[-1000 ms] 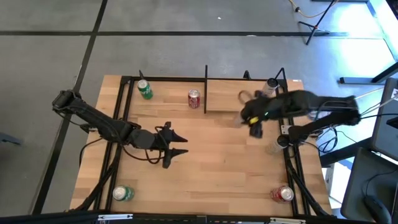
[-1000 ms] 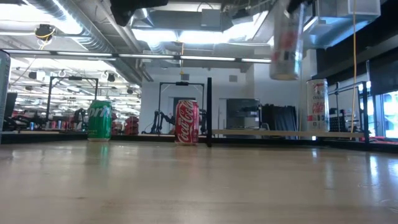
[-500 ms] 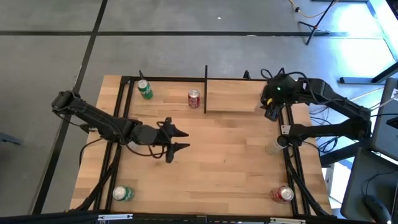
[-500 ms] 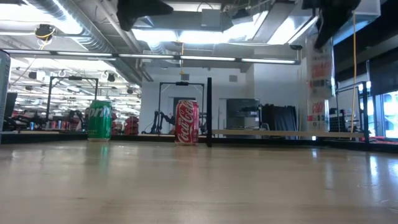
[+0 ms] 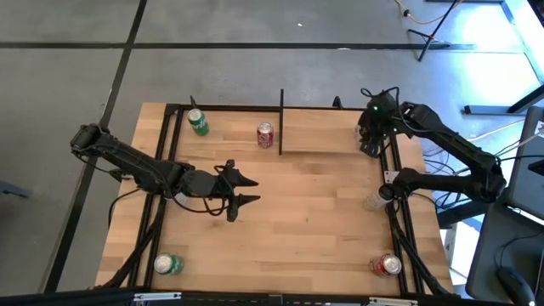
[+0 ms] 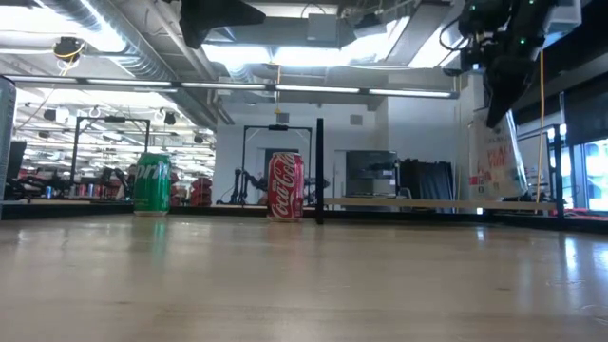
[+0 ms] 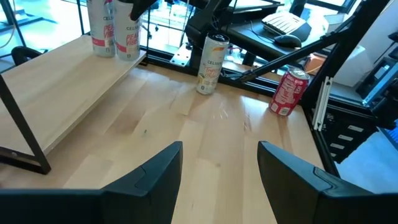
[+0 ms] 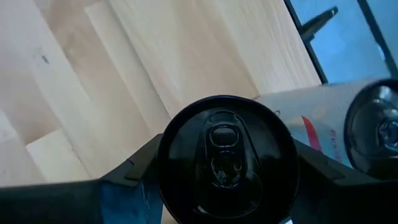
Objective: Place canned beverage on shelf
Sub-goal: Put the top white pink soda can on the shelf aligned with the other white pink soda can
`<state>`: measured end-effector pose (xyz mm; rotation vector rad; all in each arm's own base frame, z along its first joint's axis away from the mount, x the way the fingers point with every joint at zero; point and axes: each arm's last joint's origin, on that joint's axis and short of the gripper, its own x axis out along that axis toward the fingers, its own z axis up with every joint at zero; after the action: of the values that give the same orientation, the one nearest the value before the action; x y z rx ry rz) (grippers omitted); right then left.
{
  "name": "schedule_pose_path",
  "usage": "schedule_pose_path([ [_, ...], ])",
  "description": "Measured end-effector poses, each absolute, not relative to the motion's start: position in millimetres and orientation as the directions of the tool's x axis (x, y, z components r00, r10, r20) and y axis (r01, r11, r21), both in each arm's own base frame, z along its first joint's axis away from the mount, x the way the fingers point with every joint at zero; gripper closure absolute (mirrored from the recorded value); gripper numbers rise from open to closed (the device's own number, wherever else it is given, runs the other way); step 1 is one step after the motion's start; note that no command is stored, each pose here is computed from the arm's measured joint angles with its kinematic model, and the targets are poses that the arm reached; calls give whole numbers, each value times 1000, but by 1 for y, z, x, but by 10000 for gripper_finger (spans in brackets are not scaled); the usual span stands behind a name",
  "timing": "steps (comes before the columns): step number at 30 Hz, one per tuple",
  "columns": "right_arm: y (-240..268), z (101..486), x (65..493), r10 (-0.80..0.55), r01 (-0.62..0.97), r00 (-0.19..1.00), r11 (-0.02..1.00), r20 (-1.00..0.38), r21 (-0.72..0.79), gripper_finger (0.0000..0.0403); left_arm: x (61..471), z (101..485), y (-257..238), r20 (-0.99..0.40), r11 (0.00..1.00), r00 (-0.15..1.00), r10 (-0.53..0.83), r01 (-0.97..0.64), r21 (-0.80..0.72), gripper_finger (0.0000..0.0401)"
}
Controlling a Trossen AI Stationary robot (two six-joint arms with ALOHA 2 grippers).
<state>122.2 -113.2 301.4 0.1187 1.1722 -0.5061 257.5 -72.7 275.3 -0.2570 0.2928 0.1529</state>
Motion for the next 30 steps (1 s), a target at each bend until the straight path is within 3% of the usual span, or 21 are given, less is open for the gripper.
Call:
schedule_pose_path([
  [13, -130, 301, 108, -342, 490, 290, 855, -894, -168, 184, 257, 275, -73, -304, 956, 946, 111, -185, -228, 200],
  [20, -132, 300, 107, -343, 497, 289, 851, -894, -166, 136, 257, 275, -73, -304, 956, 946, 111, -185, -228, 200],
  [30, -132, 300, 107, -343, 495, 289, 853, -894, -167, 154, 257, 275, -73, -304, 956, 946, 111, -185, -228, 200],
])
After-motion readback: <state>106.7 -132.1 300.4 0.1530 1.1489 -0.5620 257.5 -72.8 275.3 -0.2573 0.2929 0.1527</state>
